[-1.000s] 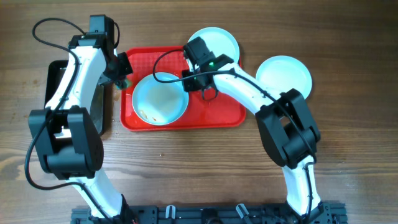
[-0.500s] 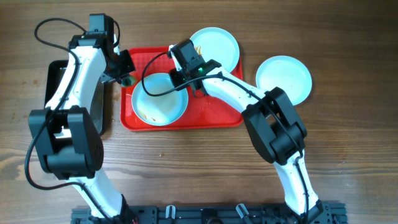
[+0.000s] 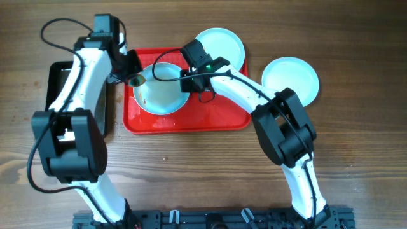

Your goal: Clean dirty plates on tray and stack at the side

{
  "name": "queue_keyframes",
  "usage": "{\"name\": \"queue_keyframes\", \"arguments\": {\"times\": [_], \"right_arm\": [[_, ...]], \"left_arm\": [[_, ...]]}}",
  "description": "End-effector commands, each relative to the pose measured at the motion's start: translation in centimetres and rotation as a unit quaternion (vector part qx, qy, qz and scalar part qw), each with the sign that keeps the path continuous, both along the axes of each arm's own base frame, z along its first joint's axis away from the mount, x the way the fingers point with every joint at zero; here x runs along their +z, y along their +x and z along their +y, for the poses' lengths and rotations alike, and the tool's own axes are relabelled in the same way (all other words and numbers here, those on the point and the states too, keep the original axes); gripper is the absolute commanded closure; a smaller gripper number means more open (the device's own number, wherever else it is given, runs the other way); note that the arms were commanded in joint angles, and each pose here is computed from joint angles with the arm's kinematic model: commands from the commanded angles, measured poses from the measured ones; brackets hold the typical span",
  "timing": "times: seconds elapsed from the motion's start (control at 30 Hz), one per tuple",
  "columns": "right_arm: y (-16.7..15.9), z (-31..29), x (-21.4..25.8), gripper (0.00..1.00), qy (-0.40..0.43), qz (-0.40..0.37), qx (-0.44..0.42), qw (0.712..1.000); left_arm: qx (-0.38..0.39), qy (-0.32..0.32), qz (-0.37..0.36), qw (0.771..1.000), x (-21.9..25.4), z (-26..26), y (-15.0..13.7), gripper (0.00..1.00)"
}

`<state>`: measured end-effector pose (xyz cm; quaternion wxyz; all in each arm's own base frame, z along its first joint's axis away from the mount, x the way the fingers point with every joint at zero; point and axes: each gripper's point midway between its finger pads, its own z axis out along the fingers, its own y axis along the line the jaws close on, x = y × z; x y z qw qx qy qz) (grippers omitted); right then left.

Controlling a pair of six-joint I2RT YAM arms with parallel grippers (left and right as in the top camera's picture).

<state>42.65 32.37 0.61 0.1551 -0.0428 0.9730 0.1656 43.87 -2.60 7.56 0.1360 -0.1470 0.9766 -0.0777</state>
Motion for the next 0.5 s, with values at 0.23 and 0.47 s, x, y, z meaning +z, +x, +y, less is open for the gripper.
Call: {"name": "queue_keyframes", "arguments": {"times": [0.23, 0.47], "right_arm": [[0.3, -0.6, -0.6, 0.96, 0.004, 0.011, -0.02, 1.0], [0.2, -0.3, -0.5, 0.96, 0.011, 0.012, -0.013, 1.0]], "left_arm": [[0.007, -0.023, 0.074, 0.997, -6.8, -4.7, -5.3, 0.96], [0.084, 0.083, 0.097, 0.988, -9.9, -2.2, -8.5, 0.96]]}}
